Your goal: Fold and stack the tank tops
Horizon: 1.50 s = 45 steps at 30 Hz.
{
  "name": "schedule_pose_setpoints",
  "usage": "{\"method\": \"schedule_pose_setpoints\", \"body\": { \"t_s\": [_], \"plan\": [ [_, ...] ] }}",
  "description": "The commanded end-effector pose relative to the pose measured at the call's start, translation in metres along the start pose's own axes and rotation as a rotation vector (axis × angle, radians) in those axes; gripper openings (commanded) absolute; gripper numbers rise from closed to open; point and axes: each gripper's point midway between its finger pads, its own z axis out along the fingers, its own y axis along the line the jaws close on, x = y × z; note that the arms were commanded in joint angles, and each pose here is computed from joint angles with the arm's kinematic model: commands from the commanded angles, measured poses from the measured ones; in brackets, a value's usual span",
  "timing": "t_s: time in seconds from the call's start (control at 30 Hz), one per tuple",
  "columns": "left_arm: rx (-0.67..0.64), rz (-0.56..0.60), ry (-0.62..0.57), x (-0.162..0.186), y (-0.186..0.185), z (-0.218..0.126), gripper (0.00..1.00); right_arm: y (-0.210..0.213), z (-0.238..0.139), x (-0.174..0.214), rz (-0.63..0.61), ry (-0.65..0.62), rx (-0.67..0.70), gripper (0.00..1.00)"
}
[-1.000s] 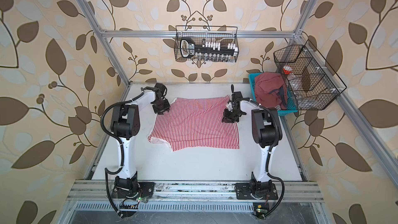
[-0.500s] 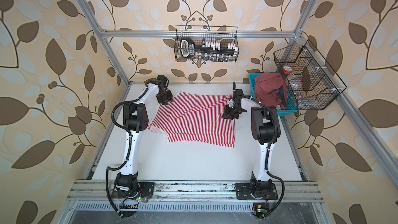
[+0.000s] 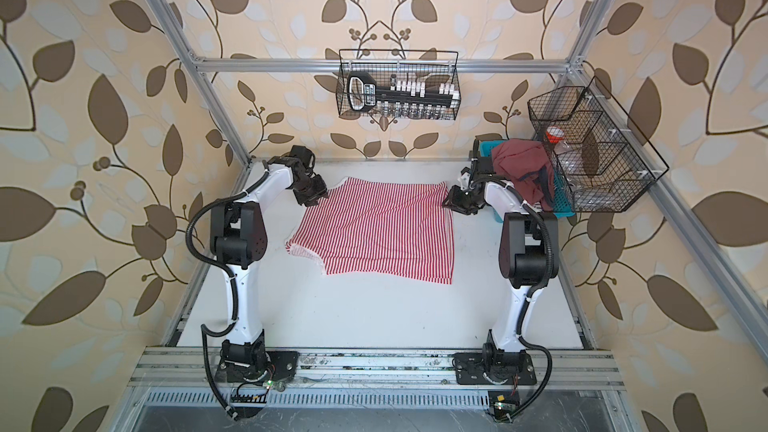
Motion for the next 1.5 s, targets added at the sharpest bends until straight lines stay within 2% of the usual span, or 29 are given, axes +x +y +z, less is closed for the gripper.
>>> {"method": "schedule_pose_setpoints", "body": {
  "t_s": [0.0, 0.33, 0.67, 0.83, 0.9, 0.97, 1.0, 1.13, 1.47],
  "plan": [
    [0.022, -0.002, -0.012, 0.005, 0.001, -0.011, 0.45, -0.007, 0.017, 0.013, -0.022, 0.081, -0.005, 0.4],
    [-0.091, -0.047, 0.101, 0.032, 0.041, 0.047, 0.44, -0.004, 0.037, 0.013, -0.004, 0.1, -0.083, 0.38],
    [-0.125, -0.079, 0.135, 0.048, 0.06, 0.066, 0.44, -0.004, 0.052, 0.015, 0.002, 0.126, -0.123, 0.33],
    [-0.121, -0.103, 0.138, 0.05, 0.064, 0.068, 0.44, -0.006, 0.056, 0.017, 0.005, 0.142, -0.133, 0.19],
    [-0.117, -0.107, 0.143, 0.051, 0.065, 0.069, 0.44, -0.008, 0.056, 0.017, 0.006, 0.142, -0.13, 0.16],
    [-0.115, -0.108, 0.146, 0.051, 0.064, 0.07, 0.44, -0.011, 0.054, 0.015, 0.008, 0.136, -0.119, 0.21],
    [-0.114, -0.108, 0.145, 0.051, 0.065, 0.069, 0.44, -0.011, 0.053, 0.014, 0.006, 0.132, -0.114, 0.26],
    [-0.11, -0.107, 0.143, 0.051, 0.064, 0.068, 0.44, -0.016, 0.047, 0.004, 0.005, 0.102, -0.104, 0.32],
    [-0.11, -0.113, 0.154, 0.053, 0.065, 0.07, 0.44, -0.01, 0.051, -0.01, 0.021, 0.078, -0.171, 0.34]
  ]
}}
